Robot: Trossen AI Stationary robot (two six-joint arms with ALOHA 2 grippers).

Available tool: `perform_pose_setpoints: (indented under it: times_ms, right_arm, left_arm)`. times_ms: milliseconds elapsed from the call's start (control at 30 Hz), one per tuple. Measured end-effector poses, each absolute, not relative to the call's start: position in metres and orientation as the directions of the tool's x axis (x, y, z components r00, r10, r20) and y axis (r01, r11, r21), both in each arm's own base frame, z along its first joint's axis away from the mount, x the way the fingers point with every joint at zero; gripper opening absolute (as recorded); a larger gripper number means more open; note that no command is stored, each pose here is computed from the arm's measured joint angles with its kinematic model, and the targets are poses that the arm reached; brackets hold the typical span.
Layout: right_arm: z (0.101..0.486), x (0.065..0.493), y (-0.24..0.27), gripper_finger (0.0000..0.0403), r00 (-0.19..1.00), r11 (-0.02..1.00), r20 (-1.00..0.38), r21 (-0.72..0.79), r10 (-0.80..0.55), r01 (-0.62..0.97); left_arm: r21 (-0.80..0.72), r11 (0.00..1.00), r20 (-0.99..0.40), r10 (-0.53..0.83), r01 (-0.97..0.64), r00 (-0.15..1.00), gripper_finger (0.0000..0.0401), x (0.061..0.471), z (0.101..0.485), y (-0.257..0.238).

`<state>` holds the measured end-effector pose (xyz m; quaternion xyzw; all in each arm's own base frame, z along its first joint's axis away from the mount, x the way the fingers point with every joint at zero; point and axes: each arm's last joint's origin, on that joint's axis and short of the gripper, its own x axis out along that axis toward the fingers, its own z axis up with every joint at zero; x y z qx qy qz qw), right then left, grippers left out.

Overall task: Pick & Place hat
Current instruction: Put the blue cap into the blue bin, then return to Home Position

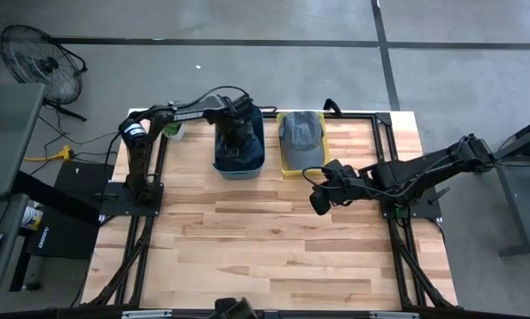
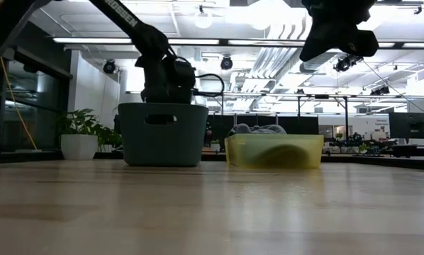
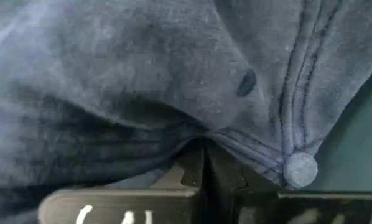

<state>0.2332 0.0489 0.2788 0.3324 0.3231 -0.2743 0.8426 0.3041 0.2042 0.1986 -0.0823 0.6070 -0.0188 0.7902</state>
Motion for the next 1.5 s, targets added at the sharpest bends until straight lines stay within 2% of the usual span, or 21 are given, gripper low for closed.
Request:
perform_pose_setpoints:
  times_ms: [300,533,867,967,1133,1500]
  right_arm:
    - [0.279,0.234,0.049,0.0000,0.645,0.620,-0.723,0.394,-0.246,0.679]
    - [0.280,0.234,0.049,0.0000,0.652,0.618,-0.717,0.403,-0.244,0.675]
    - [0.280,0.235,0.049,0.0000,0.654,0.621,-0.718,0.404,-0.241,0.672]
    - [0.280,0.235,0.050,0.0000,0.654,0.628,-0.720,0.402,-0.233,0.667]
    - [0.280,0.235,0.050,0.0000,0.654,0.635,-0.722,0.400,-0.226,0.661]
    - [0.279,0.235,0.051,0.0000,0.656,0.677,-0.729,0.384,-0.195,0.628]
  left_arm:
    - [-0.199,0.979,-0.955,-0.183,-0.045,0.232,0.0000,0.311,0.179,0.204]
    - [-0.195,0.980,-0.958,-0.179,-0.050,0.225,0.0000,0.312,0.180,0.204]
    - [-0.109,0.992,-0.982,-0.098,-0.062,0.163,0.0000,0.319,0.219,0.208]
    - [-0.108,0.992,-0.989,-0.101,-0.061,0.110,0.0000,0.317,0.228,0.206]
    - [-0.112,0.993,-0.990,-0.108,-0.044,0.091,0.0000,0.321,0.240,0.197]
    - [-0.098,0.995,-0.977,-0.093,-0.015,0.189,0.0000,0.341,0.291,0.174]
